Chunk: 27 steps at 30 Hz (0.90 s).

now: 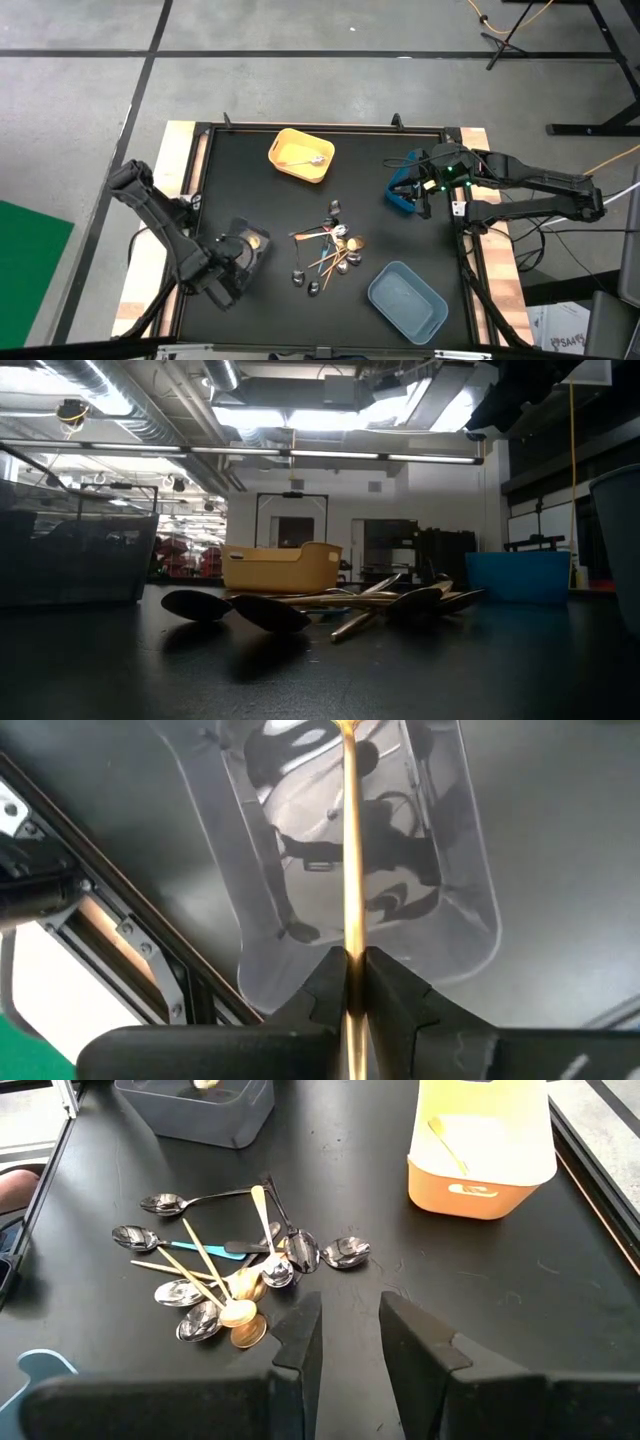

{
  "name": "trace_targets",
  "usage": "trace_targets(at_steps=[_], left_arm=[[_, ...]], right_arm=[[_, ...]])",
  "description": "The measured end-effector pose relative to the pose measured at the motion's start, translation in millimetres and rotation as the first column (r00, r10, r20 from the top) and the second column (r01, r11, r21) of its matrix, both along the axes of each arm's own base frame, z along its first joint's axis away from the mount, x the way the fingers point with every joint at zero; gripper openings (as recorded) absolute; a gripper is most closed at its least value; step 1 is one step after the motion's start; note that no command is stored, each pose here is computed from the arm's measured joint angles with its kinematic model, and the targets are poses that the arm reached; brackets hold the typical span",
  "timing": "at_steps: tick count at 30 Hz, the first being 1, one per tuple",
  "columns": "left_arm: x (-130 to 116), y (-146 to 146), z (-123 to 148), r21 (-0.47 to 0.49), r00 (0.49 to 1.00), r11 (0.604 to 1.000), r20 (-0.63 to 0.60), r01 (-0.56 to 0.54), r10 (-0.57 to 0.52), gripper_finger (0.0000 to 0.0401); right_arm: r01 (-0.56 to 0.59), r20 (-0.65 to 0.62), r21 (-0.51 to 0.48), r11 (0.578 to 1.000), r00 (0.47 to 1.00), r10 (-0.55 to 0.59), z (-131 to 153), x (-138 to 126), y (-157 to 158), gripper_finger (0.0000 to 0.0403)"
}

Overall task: Sort silverware by color (type)
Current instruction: Put the gold spoon into the black bin

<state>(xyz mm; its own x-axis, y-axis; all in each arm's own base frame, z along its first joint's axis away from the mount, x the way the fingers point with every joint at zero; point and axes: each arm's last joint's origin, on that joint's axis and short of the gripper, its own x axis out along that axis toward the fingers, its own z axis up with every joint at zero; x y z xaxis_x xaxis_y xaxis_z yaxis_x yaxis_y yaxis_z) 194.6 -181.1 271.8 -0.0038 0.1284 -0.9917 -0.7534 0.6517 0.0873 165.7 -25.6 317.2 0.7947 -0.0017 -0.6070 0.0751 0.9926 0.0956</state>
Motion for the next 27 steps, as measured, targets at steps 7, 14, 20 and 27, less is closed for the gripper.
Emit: trace_targets(at_steps=[7, 14, 20, 27], left_arm=[[20, 9, -14, 0.024, 0.991, 0.993, -0.074, 0.117, -0.115, 0.0021], [27, 23, -21, -0.015, 0.977, 0.989, -0.158, 0.144, -0.145, 0.0021], [23, 27, -35, -0.009, 0.959, 0.98, -0.205, 0.197, -0.195, 0.0022], [17, 31, -48, 0.014, 0.95, 0.98, -0.249, 0.199, -0.19, 0.0046]], right_arm=[[0.0, 0.0, 0.0, 1.0, 1.0, 0.0, 0, 0, 0, 0.0092], [0.0, 0.0, 0.0, 1.0, 1.0, 0.0, 0, 0, 0, 0.0092], [0.0, 0.0, 0.0, 1.0, 1.0, 0.0, 0, 0, 0, 0.0092], [0.0, 0.0, 0.0, 1.0, 1.0, 0.0, 0, 0, 0, 0.0092]])
